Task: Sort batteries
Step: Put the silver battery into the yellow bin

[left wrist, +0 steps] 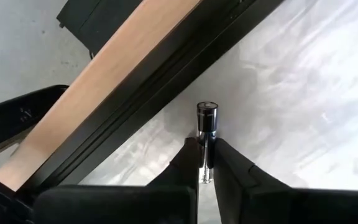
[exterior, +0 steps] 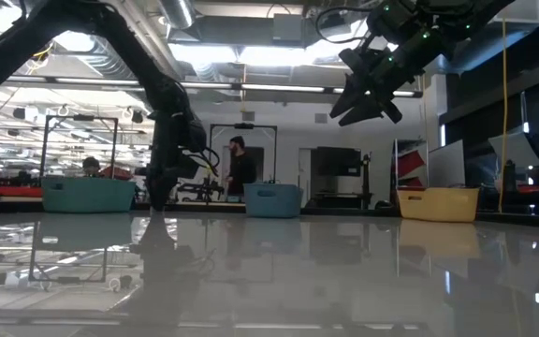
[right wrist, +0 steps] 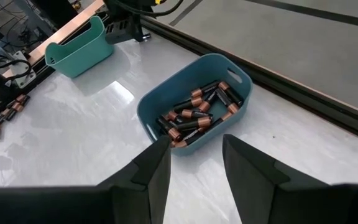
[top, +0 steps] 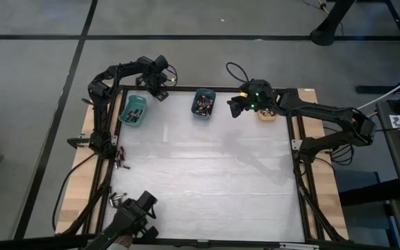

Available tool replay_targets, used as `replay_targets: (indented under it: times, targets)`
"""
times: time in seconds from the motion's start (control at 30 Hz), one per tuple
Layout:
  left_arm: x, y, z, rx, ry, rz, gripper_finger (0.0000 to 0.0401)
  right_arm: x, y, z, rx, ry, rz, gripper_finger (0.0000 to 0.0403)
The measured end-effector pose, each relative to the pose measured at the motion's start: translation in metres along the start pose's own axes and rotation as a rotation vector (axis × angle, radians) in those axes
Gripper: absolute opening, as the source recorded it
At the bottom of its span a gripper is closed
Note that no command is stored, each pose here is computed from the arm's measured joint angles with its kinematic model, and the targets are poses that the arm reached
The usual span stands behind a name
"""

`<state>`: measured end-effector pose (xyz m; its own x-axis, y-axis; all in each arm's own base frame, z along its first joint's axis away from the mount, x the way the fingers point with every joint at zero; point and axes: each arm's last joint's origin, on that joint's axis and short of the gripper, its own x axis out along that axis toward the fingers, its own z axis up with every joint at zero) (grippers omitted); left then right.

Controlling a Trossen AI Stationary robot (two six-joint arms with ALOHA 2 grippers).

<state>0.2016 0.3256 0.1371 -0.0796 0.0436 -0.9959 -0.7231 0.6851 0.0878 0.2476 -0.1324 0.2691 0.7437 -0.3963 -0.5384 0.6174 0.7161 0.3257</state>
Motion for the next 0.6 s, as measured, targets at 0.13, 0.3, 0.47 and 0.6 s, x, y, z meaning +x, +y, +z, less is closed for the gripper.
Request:
replay_targets:
  times: [0.13, 0.3, 0.47, 0.6]
  targets:
    - [-0.006, -0.005, -0.001, 0.015, -0.008, -0.023, 0.0025, 0.000, 0.000, 0.000, 0.000, 0.000, 0.000, 0.0147]
    - [-0.024, -0.023, -0.007, 0.055, -0.024, -0.111, 0.0010, 0.000, 0.000, 0.000, 0.000, 0.000, 0.001, 0.0147]
    - [-0.055, -0.039, -0.010, 0.090, -0.131, -0.209, 0.0011, 0.000, 0.000, 0.000, 0.000, 0.000, 0.001, 0.0147]
    - [-0.082, -0.063, -0.013, 0.163, -0.241, -0.397, 0.0015, 0.000, 0.001, 0.000, 0.000, 0.017, 0.042, 0.0147]
